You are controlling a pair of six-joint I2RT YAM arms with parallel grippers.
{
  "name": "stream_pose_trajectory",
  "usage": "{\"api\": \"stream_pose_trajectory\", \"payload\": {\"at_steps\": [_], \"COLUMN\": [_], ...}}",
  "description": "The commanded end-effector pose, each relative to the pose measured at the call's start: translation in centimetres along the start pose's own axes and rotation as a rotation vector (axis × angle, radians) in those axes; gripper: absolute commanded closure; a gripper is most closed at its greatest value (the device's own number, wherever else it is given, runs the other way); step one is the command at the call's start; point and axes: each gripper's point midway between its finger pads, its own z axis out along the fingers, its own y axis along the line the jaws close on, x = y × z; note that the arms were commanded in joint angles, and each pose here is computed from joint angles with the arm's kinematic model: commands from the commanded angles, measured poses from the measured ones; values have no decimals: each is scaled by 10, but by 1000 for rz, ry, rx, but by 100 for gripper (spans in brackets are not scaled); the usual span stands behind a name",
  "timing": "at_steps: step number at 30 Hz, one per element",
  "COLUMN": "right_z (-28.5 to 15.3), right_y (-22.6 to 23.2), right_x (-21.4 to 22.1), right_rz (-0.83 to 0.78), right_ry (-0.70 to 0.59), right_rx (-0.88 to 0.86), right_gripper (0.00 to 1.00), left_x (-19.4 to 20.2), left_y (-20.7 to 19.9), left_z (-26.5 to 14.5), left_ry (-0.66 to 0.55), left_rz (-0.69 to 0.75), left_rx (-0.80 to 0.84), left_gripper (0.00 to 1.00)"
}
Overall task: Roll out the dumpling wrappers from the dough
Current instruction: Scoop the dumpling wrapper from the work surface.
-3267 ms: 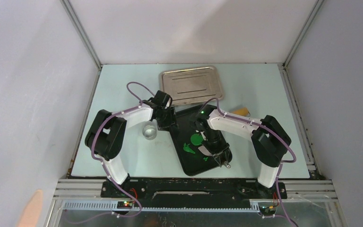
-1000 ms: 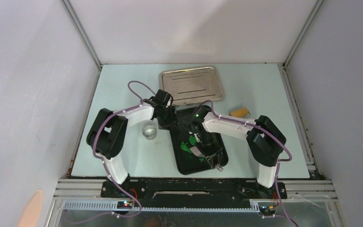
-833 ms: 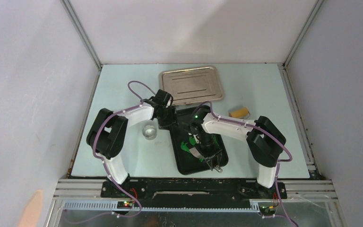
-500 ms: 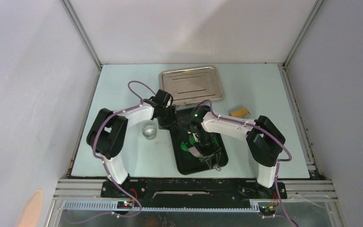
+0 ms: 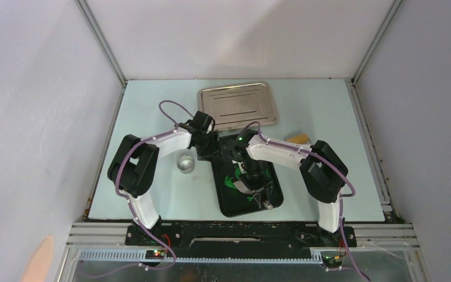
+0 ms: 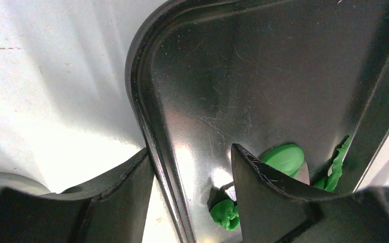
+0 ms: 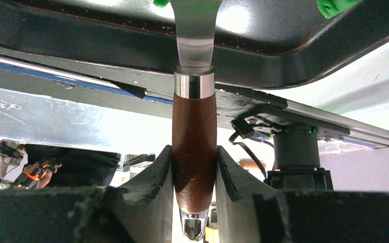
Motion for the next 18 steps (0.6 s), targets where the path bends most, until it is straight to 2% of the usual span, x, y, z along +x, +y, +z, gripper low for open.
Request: {"api": "stream_pose_trajectory", "payload": {"at_steps": [1, 9, 18], "right_z": [-11, -10, -7], "right_y": [1, 0, -15], "right_x": [-8, 15, 21], "right_rz": [-20, -24, 9], "right_ry": [-56, -19, -1], "right_rx": [10, 36, 57], "right_gripper": [100, 100, 100], "left_x": [16, 16, 17], "left_y": [6, 5, 6], "left_z": [12, 12, 12], "left_ry": [45, 42, 43], "left_rz": [20, 20, 20], "left_rx": [-11, -10, -8], "left_gripper": [39, 39, 39]}}
